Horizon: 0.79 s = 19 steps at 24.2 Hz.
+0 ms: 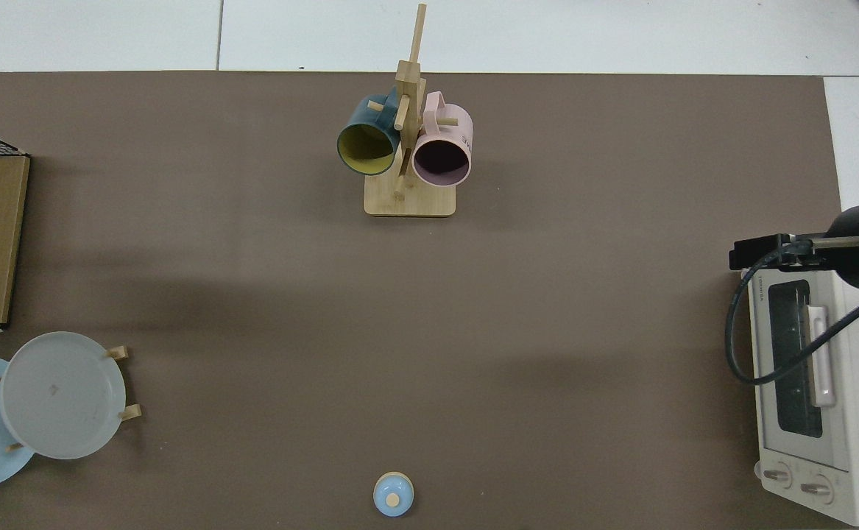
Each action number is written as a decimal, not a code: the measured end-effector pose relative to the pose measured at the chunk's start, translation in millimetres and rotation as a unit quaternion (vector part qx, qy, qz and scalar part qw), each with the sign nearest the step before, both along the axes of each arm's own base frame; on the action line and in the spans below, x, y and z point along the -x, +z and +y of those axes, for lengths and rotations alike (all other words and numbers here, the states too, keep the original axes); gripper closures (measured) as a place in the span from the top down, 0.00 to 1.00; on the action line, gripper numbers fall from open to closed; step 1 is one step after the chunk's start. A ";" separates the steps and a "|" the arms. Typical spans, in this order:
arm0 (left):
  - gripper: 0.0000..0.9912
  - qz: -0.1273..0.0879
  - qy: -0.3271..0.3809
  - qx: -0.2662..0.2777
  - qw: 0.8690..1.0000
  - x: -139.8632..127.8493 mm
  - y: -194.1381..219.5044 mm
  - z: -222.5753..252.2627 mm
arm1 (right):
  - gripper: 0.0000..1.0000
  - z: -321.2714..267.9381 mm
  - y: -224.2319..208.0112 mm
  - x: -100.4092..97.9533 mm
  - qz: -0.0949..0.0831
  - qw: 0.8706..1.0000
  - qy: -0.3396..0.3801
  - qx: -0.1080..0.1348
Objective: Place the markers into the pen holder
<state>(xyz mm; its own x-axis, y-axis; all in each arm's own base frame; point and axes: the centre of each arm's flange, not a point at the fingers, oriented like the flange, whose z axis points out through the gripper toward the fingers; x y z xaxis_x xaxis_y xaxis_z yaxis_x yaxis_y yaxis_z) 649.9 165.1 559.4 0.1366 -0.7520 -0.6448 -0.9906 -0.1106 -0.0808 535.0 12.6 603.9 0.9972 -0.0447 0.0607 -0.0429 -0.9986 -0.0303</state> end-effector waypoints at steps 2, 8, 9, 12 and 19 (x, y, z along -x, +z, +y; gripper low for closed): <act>1.00 -0.023 0.025 0.046 0.998 -0.8 -4.2 -8.2 | 1.00 0.0 0.0 0.0 0.000 1.000 0.000 0.000; 1.00 -0.069 0.161 0.151 0.973 5.4 -23.5 -27.1 | 1.00 0.0 0.0 0.0 0.000 1.000 0.000 0.000; 1.00 -0.077 0.186 0.155 0.967 6.3 -26.6 -34.0 | 1.00 0.0 0.0 0.0 0.000 1.000 0.000 0.000; 1.00 -0.098 0.249 0.164 0.950 9.3 -38.4 -61.8 | 1.00 0.0 0.0 0.0 0.000 1.000 0.000 0.000; 1.00 -0.123 0.371 0.204 0.897 24.4 -67.0 -131.7 | 1.00 0.0 0.0 0.0 0.000 1.000 0.000 0.000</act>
<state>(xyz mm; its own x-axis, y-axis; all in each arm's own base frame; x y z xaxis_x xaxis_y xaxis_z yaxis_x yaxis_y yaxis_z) 625.5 33.4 492.4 0.7985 -0.5613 -0.2176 -0.5890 -0.8032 -0.0895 535.0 12.6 603.9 0.9971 -0.0448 0.0607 -0.0430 -0.9986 -0.0303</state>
